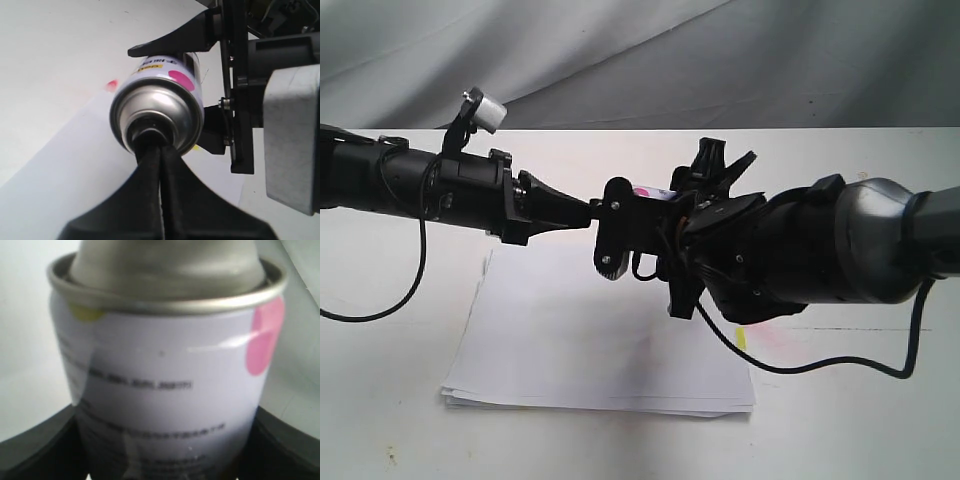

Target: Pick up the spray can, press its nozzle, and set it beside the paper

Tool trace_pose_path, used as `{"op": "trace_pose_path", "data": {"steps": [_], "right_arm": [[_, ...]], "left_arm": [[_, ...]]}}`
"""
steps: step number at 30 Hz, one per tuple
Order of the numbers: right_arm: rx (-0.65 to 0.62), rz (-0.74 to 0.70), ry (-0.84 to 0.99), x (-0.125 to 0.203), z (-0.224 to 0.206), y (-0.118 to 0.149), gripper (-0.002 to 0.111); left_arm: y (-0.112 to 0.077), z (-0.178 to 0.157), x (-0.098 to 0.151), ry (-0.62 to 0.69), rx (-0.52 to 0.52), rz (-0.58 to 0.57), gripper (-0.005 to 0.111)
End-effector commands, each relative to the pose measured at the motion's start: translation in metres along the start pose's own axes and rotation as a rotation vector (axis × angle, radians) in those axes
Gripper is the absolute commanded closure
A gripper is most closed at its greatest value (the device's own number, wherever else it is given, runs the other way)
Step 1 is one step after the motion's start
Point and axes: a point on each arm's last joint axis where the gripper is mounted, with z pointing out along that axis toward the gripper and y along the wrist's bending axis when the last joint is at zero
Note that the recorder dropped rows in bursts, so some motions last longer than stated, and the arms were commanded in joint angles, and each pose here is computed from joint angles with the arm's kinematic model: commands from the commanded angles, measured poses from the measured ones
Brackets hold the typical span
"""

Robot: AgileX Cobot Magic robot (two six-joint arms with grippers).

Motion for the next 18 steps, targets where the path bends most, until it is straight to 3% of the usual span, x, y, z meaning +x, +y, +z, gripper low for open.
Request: {"op": "trace_pose_path", "data": {"steps": [1,11,18], "right_arm": [[0.002,-0.036,-0.096,-0.014,-0.007,-0.005,0.108],[0.014,-0.033,-0.079,-0.012,-0.007,-0.006,0.108],[0.012,-0.03,-0.078,-0.012,-0.007,-0.006,0.108]], "left_arm": [[-0.008,0.003,-0.003,0.023,0.018,0.038,0.107],[-0.014,-0.054,-0.021,-0.005,-0.049,0.061,0.107],[-0.013,-0.058,-0.021,-0.002,-0.048,0.063,0.107]]}}
